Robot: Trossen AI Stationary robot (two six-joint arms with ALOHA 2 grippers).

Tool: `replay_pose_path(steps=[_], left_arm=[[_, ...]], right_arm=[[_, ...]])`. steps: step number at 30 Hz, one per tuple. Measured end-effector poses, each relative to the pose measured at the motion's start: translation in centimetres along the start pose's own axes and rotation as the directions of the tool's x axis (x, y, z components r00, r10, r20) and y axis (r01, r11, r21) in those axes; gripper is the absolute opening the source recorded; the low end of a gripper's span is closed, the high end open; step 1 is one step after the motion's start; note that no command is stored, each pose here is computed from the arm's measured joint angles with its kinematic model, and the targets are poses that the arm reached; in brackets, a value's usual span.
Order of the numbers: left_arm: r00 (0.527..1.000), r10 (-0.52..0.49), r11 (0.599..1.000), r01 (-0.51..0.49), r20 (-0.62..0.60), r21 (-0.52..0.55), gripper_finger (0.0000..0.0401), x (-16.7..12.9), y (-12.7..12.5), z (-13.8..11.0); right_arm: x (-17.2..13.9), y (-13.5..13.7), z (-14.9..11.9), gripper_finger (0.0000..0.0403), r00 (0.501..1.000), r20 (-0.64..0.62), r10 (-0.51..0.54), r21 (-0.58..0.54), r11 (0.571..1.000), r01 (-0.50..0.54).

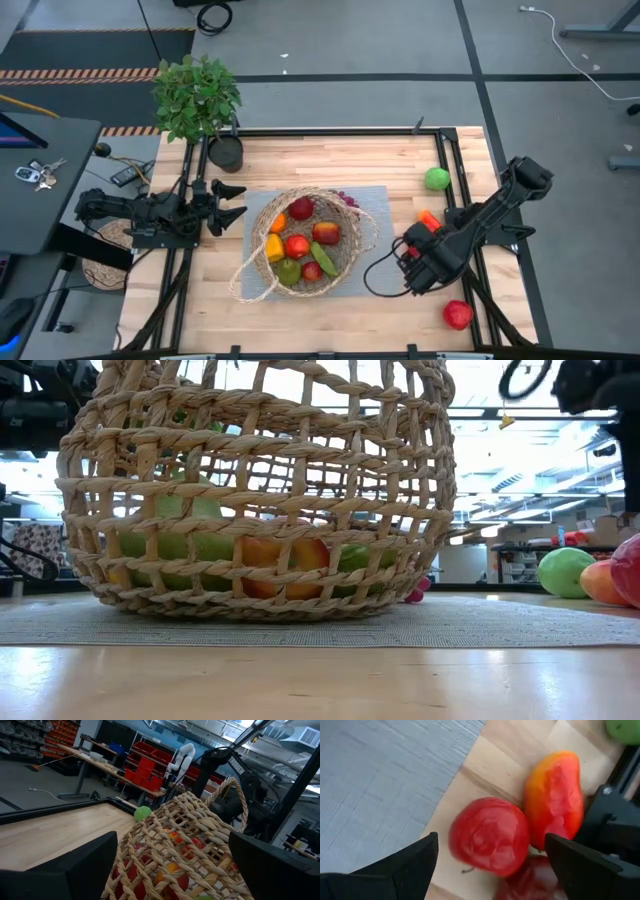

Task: Build produce basket
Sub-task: Put the red apple into the brown basket

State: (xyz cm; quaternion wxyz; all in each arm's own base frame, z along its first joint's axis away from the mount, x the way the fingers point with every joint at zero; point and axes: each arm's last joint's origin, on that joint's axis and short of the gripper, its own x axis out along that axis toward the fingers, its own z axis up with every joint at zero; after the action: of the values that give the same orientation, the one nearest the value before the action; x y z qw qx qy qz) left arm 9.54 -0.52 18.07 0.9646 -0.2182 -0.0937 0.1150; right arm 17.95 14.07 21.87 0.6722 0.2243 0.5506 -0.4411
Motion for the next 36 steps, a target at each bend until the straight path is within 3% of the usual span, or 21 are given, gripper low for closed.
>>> replay_pose_path(steps=[6,13,26,36], left_arm=[[1.000,0.000,1.000,0.000,0.000,0.000,0.0389,0.0,0.0,0.0],[1.000,0.000,1.000,0.000,0.000,0.000,0.0389,0.0,0.0,0.0],[1.000,-0.001,1.000,0.001,0.000,0.000,0.0389,0.0,0.0,0.0],[1.000,0.000,1.000,0.000,0.000,0.000,0.0389,0.0,0.0,0.0]], right_arm=[[3.2,-0.8,-0.7,0.0368,0.999,-0.027,-0.040,0.097,0.994,0.042],[5.3,-1.1,-1.3,0.0369,1.000,-0.025,-0.017,0.144,0.989,0.020],[5.3,-1.2,-1.2,0.0354,0.999,-0.030,-0.022,0.181,0.983,0.027],[3.4,-0.7,-0.8,0.0348,0.999,-0.036,-0.015,0.122,0.992,0.019]])
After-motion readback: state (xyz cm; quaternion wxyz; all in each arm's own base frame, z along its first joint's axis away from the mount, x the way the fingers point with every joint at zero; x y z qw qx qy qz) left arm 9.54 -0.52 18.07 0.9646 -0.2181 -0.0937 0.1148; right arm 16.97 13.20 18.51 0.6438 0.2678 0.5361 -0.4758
